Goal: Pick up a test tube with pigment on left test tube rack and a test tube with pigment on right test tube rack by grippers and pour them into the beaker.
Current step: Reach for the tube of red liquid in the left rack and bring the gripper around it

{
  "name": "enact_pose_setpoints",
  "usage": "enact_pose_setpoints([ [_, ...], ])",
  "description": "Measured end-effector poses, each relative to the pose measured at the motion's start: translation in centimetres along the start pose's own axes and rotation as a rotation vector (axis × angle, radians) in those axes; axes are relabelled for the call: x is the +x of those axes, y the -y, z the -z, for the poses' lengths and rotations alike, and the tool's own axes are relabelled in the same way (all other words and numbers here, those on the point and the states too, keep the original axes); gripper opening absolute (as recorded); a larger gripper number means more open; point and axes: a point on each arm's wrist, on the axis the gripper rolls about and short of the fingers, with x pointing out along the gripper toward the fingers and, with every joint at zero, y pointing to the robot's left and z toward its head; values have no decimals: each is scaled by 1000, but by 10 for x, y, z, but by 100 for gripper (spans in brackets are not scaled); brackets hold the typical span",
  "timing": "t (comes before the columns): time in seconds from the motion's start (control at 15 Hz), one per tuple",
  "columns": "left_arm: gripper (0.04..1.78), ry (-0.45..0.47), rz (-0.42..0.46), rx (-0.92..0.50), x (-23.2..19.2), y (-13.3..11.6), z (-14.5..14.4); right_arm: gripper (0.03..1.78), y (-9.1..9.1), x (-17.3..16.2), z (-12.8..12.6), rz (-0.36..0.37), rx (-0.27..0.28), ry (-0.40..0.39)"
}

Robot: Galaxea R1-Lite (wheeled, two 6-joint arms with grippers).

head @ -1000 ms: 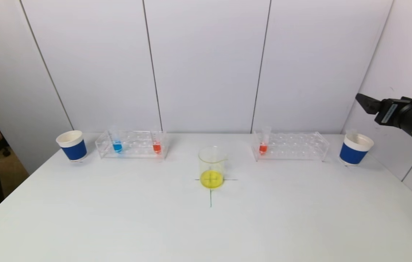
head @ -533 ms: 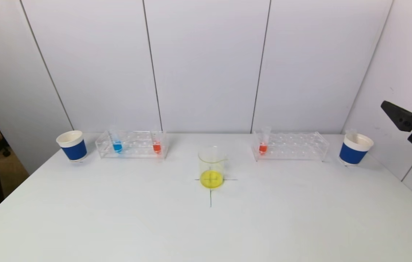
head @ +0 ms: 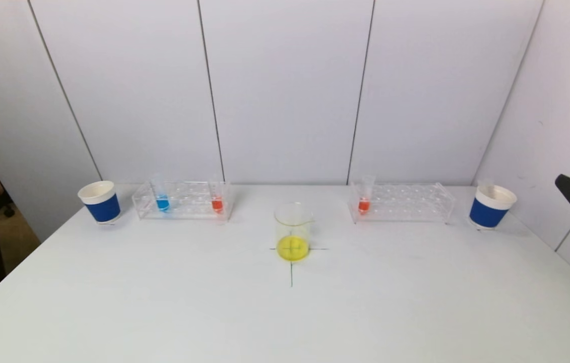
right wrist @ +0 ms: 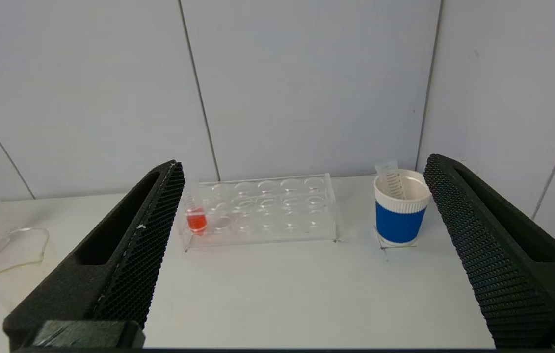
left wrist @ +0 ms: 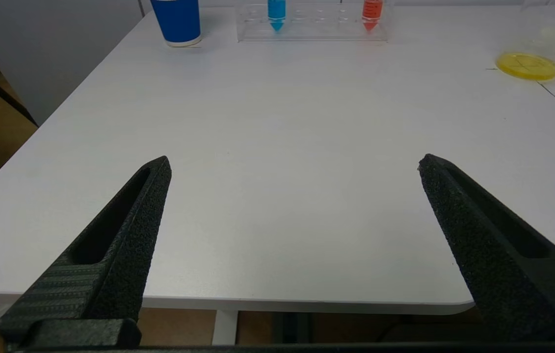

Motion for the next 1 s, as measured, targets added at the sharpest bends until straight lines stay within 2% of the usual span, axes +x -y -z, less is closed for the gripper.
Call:
enact_pose_setpoints([
  [0.6, 176, 0, 0, 0, 0, 0, 0, 177, 8, -105, 30, -8, -4, -17],
  [0.8, 176, 0, 0, 0, 0, 0, 0, 177, 12, -141, 52, -4, -12, -24],
  [1.0, 176, 0, 0, 0, 0, 0, 0, 177, 14, -157, 74, 4, -26, -32],
])
